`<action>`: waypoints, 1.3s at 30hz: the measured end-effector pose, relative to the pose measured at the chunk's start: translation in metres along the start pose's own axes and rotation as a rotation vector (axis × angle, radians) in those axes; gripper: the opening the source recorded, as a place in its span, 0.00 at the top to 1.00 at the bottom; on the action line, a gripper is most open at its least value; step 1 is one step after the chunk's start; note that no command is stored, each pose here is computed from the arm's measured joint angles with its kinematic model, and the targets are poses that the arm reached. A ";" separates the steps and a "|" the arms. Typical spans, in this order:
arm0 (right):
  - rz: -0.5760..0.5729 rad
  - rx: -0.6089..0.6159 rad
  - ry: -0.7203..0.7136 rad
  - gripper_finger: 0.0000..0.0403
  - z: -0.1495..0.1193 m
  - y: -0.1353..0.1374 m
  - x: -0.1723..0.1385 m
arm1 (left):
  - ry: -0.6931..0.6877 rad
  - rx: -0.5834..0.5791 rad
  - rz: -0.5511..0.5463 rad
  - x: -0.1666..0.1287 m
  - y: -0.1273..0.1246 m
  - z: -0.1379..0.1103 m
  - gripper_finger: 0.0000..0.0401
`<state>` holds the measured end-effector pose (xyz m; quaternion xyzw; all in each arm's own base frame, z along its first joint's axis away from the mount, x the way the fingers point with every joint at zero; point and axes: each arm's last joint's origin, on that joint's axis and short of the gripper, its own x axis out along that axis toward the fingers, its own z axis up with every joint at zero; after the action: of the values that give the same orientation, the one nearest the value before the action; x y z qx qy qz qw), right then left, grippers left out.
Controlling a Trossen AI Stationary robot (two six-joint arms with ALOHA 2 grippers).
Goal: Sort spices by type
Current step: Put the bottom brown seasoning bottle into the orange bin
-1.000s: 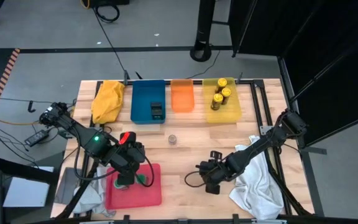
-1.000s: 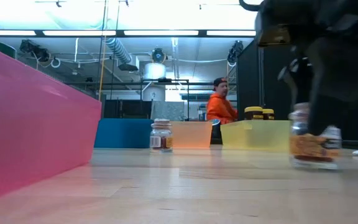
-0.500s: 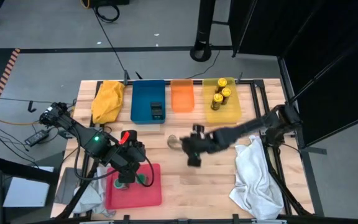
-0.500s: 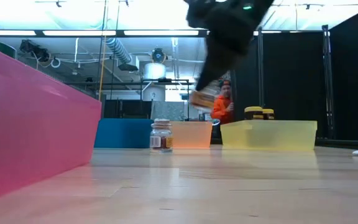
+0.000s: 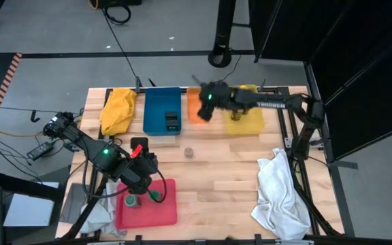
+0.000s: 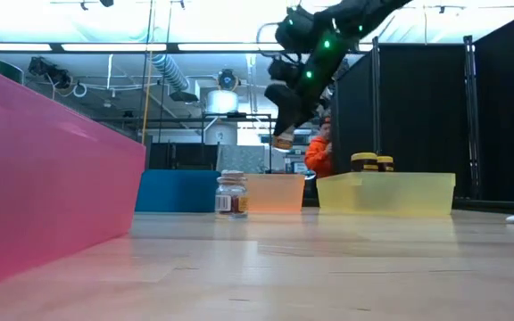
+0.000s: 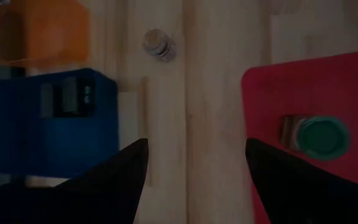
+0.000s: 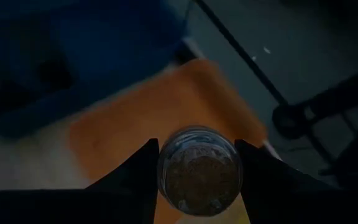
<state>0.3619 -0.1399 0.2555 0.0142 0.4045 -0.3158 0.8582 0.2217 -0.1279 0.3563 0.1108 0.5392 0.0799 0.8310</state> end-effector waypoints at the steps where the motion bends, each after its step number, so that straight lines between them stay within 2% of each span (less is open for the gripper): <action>1: -0.006 0.038 -0.003 0.55 0.001 -0.012 0.004 | 0.005 0.004 0.009 0.000 0.000 -0.001 0.31; 5: 0.019 0.165 -0.019 0.55 0.003 -0.050 0.017 | 0.011 0.014 0.041 0.000 0.002 -0.002 0.31; 8: 0.029 0.199 -0.020 0.55 0.001 -0.064 0.029 | 0.009 0.022 0.073 0.000 0.004 -0.003 0.31; 15: 0.080 0.165 -0.013 0.55 -0.010 -0.055 0.076 | 0.005 0.029 0.101 0.000 0.005 -0.004 0.31; 22: 0.119 0.156 0.139 0.55 -0.008 -0.057 0.107 | 0.007 0.003 0.097 0.000 0.005 -0.004 0.31; 32: 0.145 0.080 0.343 0.55 0.019 -0.057 0.129 | 0.011 -0.007 0.089 0.000 0.004 -0.004 0.31; 39: 0.189 0.020 0.345 0.54 0.027 -0.055 0.135 | 0.011 -0.006 0.088 0.000 0.004 -0.004 0.31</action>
<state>0.4141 -0.2630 0.1915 0.1145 0.5391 -0.2307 0.8019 0.2180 -0.1233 0.3562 0.1315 0.5382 0.1188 0.8240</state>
